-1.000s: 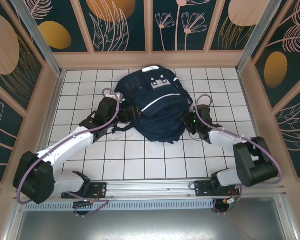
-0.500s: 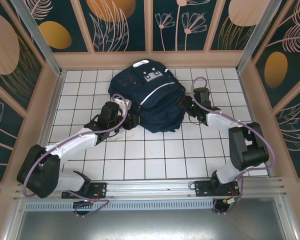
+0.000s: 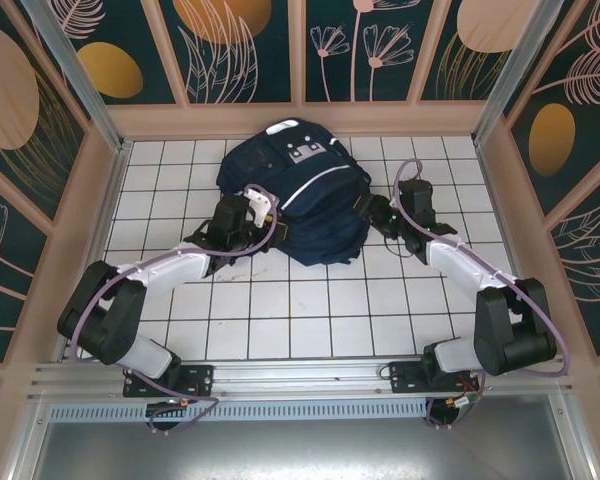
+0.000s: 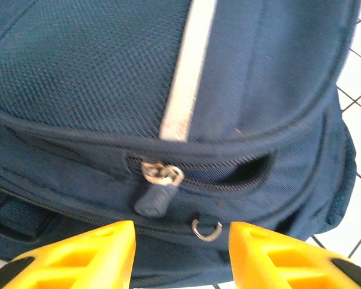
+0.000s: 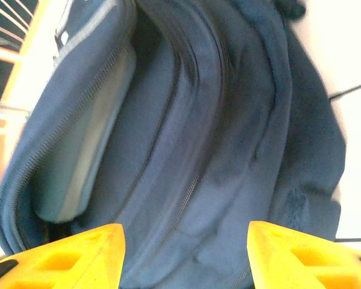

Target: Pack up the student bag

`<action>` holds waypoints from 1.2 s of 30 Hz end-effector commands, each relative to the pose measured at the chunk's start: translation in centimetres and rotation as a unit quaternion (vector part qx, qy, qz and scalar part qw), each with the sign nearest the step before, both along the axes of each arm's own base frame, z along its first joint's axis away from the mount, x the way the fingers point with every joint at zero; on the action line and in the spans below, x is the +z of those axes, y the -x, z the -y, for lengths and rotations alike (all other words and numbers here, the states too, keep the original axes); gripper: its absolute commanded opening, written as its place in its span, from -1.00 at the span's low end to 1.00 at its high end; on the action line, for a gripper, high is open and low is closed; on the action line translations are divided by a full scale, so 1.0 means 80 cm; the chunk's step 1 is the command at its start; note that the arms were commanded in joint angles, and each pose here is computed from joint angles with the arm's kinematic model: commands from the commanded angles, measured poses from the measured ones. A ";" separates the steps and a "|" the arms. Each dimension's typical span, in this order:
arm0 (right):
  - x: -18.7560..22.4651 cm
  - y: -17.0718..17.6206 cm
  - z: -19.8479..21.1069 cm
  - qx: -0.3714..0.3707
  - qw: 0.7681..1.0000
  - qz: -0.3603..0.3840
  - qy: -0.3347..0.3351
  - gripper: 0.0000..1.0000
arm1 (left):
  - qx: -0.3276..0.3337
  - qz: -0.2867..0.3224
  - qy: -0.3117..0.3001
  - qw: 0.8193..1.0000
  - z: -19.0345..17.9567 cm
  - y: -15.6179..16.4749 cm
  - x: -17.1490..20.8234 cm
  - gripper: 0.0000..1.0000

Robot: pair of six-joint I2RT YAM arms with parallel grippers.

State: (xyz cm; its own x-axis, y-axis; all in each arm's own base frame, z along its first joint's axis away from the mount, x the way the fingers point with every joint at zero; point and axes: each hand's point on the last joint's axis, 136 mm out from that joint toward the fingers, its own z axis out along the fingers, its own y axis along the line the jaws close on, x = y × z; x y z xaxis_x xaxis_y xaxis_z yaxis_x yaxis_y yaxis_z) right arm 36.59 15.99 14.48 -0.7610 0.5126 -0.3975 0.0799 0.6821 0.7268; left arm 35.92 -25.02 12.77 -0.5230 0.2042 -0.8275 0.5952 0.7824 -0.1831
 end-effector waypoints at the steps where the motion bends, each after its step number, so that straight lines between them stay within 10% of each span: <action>1: 0.000 0.021 -0.020 0.041 0.998 -0.012 -0.047 0.17 | 0.018 0.029 0.019 0.999 0.000 -0.031 0.022 -0.07; 22: -0.061 0.021 -0.114 0.084 0.992 -0.070 -0.060 -0.12 | -0.098 -0.007 0.050 0.994 0.039 0.002 0.011 -0.98; 36: -0.067 0.007 -0.136 0.070 0.992 -0.078 -0.071 -0.24 | -0.178 -0.087 0.139 0.970 0.074 0.068 0.030 -1.00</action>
